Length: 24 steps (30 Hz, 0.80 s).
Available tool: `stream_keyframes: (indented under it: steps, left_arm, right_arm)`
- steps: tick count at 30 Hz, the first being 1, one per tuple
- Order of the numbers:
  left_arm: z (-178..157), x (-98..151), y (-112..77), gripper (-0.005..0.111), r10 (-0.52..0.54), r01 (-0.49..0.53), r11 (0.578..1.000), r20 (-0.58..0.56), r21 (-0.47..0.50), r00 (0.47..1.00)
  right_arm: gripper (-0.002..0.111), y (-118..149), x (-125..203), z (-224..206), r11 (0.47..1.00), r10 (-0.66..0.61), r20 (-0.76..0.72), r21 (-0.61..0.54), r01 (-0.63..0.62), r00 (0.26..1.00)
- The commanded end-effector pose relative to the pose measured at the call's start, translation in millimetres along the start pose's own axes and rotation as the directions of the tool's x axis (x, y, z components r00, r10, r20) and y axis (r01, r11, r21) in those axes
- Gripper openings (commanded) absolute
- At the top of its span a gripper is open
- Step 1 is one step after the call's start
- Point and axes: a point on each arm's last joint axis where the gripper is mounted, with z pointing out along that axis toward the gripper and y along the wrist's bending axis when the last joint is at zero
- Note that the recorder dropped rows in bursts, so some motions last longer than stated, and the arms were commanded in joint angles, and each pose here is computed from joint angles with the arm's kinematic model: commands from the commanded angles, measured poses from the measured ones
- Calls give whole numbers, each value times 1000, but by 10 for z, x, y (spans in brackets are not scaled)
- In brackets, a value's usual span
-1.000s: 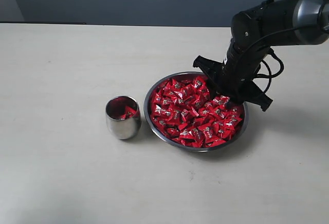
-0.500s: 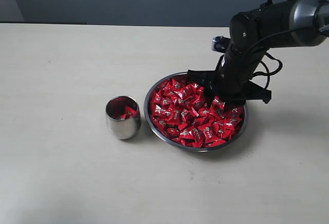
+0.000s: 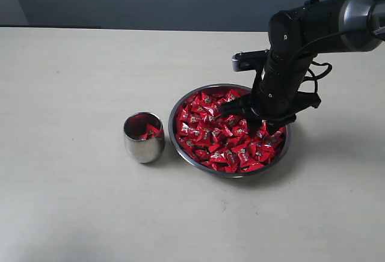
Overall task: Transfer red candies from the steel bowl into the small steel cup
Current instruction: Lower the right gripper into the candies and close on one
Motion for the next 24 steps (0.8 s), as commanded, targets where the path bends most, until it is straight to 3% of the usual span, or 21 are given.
stream_keyframes:
  steps: [1,10,24]
  left_arm:
    - [1,6,-3,0,2,-2,1000,8,5,1000]
    - [1,6,-3,0,2,-2,1000,8,5,1000]
    - [1,6,-3,0,2,-2,1000,8,5,1000]
  right_arm:
    - [39,4,-3,-18,993,-117,-3,2,117,993]
    - [39,-30,-34,-19,938,-344,15,47,343,939]
    - [39,-13,-39,90,929,-368,-2,49,367,930]
